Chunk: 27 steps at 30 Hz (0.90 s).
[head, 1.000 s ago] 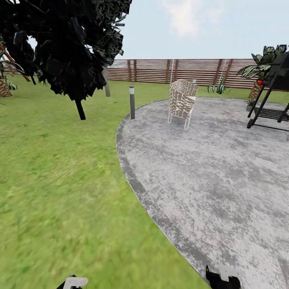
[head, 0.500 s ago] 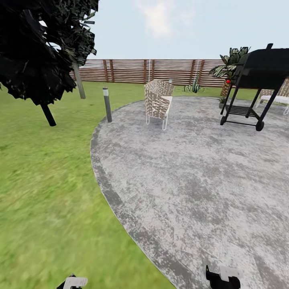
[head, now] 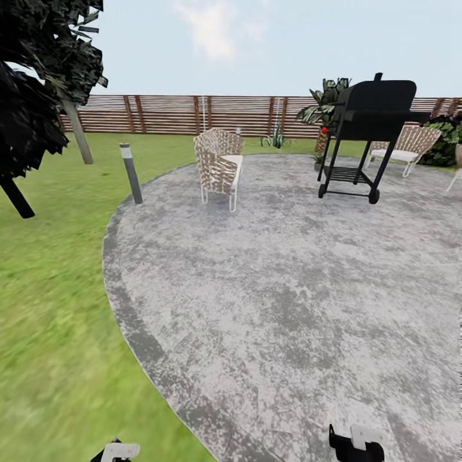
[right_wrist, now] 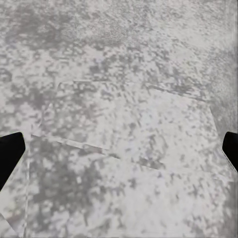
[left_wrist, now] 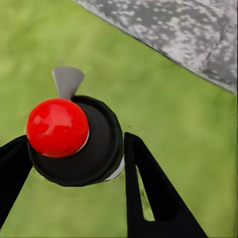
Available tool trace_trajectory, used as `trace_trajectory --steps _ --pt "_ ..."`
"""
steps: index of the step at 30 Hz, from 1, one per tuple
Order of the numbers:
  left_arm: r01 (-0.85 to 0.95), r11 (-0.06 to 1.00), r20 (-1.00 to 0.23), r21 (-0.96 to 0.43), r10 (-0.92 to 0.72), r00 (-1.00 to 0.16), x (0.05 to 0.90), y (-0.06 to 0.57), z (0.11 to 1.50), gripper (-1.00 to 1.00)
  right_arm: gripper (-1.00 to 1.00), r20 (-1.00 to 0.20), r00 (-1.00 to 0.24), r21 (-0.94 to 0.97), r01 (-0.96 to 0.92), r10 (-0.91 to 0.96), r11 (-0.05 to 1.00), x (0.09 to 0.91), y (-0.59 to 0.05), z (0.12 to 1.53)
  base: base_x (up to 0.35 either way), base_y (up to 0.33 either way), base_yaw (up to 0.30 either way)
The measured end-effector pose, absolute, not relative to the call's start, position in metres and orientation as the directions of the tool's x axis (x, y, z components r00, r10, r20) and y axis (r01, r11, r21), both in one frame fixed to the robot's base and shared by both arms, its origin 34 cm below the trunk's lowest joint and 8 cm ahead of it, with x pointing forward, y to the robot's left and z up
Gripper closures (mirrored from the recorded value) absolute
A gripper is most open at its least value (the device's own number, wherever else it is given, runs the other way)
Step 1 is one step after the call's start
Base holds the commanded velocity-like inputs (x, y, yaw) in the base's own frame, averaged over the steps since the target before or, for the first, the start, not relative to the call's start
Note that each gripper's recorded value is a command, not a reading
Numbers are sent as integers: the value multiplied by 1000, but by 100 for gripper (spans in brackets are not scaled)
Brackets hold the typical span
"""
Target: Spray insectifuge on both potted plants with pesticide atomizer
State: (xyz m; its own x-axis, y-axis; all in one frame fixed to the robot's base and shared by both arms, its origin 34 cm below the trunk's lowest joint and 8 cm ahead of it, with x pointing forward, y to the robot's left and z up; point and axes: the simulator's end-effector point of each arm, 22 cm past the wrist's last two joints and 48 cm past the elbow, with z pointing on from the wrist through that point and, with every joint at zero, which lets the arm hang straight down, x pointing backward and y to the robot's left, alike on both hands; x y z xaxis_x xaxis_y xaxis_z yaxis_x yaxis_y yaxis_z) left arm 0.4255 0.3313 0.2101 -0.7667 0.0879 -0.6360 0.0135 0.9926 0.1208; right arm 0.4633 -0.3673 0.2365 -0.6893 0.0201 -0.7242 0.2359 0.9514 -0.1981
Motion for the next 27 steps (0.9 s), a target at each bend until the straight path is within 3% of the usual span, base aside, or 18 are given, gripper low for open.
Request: trace_trajectory --steps 17,27 --pt "10 992 -637 123 87 -766 426 333 211 100 -100 -724 -689 -198 236 20 951 463 -367 236 339 20 -295" --pt "7 992 -638 126 86 -765 426 334 211 100 -100 -724 -690 -205 230 11 951 464 -371 237 339 0 -30"
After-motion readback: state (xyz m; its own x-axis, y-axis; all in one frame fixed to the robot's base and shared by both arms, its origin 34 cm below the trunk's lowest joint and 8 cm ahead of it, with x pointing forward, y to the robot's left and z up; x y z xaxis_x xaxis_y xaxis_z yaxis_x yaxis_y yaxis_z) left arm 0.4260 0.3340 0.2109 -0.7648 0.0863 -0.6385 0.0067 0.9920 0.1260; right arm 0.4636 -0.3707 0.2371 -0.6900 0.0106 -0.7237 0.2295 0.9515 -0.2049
